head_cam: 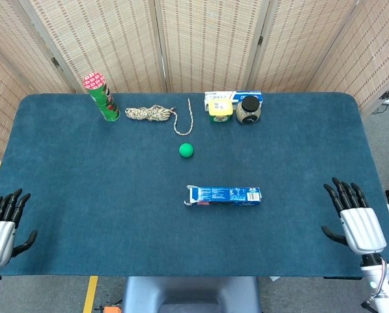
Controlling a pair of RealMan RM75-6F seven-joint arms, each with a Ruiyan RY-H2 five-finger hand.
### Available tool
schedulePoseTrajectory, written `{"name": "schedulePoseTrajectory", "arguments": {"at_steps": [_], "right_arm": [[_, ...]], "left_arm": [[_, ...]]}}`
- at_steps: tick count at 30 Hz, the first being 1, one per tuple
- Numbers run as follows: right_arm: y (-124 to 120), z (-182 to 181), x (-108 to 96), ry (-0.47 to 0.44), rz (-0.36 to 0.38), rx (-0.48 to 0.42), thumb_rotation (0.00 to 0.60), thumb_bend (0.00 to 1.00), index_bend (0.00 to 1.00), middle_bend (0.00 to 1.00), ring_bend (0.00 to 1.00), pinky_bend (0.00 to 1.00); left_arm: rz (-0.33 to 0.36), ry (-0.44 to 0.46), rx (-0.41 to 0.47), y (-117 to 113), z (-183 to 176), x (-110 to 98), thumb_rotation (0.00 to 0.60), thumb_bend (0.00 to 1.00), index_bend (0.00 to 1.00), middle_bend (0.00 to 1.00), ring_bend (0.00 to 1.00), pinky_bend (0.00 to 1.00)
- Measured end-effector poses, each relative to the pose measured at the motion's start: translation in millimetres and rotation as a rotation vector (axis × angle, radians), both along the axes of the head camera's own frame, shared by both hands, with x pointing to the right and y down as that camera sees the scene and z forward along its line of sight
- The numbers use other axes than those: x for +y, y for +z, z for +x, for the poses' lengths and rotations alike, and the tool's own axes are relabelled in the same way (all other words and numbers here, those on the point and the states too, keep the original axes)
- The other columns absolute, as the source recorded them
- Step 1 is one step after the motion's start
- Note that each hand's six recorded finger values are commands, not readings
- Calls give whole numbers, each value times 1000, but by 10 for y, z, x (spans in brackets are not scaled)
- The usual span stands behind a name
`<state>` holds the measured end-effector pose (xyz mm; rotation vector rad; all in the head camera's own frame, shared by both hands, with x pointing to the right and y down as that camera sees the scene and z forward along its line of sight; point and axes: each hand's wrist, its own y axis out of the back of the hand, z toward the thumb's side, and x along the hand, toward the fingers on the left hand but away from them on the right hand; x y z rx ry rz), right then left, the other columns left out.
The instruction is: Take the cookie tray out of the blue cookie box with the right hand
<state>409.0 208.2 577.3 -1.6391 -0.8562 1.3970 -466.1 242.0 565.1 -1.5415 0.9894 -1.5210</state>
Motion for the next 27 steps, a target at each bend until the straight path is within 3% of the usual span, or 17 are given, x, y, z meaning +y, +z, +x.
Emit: {"name": "schedulePoseTrajectory", "arguments": {"at_steps": [3,12,20,27], "right_arm": [[44,-122,-18,-66,7,-40,600,231,273,0,0,0],[275,-506,-348,-184,-40,-84,600,231,300,0,0,0],[559,-705,-684,-135,-142,-98,600,230,300,0,0,0],[788,-894,-718,-101,-171,-81,600,231,300,0,0,0]], "left_arm": [[-3,-8,5,1,-15,-4,600,359,22,34,0,2],[-15,-11,8,22,-18,-13,600,359,22,34,2,2],[-20,-13,21,21,-26,-19,600,359,22,34,2,2],[-27,-8,44,20,-20,-34,600,359,22,34,2,2]]}}
